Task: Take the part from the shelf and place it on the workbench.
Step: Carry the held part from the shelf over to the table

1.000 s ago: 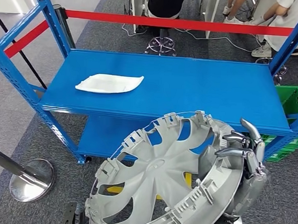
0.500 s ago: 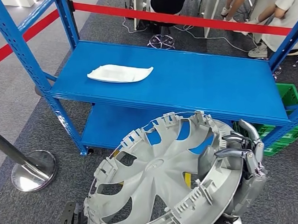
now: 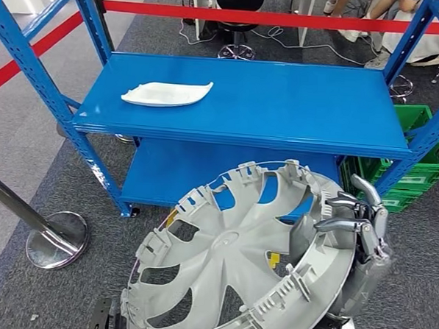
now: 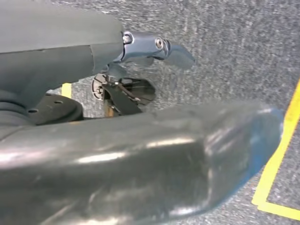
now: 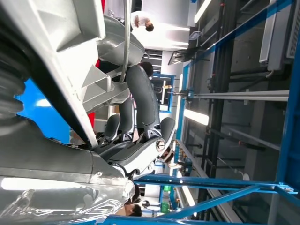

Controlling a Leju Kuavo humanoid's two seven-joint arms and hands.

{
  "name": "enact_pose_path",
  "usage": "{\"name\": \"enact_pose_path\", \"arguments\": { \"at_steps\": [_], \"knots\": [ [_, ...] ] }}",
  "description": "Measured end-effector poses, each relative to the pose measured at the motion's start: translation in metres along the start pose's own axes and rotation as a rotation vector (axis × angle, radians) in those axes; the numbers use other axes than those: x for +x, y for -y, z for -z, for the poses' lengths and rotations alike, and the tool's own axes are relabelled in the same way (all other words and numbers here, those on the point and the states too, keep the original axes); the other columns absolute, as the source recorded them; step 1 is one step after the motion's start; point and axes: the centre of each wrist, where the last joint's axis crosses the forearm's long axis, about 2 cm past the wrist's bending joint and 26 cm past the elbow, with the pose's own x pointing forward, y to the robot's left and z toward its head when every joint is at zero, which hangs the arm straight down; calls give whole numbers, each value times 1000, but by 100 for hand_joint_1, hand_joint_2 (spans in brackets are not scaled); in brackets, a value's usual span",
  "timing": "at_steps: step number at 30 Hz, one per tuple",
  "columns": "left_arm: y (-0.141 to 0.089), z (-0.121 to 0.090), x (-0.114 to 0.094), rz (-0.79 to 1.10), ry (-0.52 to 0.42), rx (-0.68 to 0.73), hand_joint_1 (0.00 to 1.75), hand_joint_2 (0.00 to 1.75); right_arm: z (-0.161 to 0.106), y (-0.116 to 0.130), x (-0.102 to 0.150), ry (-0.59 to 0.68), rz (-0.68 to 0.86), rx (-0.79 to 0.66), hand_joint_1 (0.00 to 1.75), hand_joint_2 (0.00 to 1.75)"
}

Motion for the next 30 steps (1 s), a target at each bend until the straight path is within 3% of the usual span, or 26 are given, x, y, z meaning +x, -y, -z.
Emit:
{"name": "enact_pose_path", "arguments": {
  "at_steps": [30],
  "knots": [
    [0, 1, 2, 45, 5, -55, 0, 175, -3, 6, 10, 48, 26, -33, 175, 175]
  ]
}}
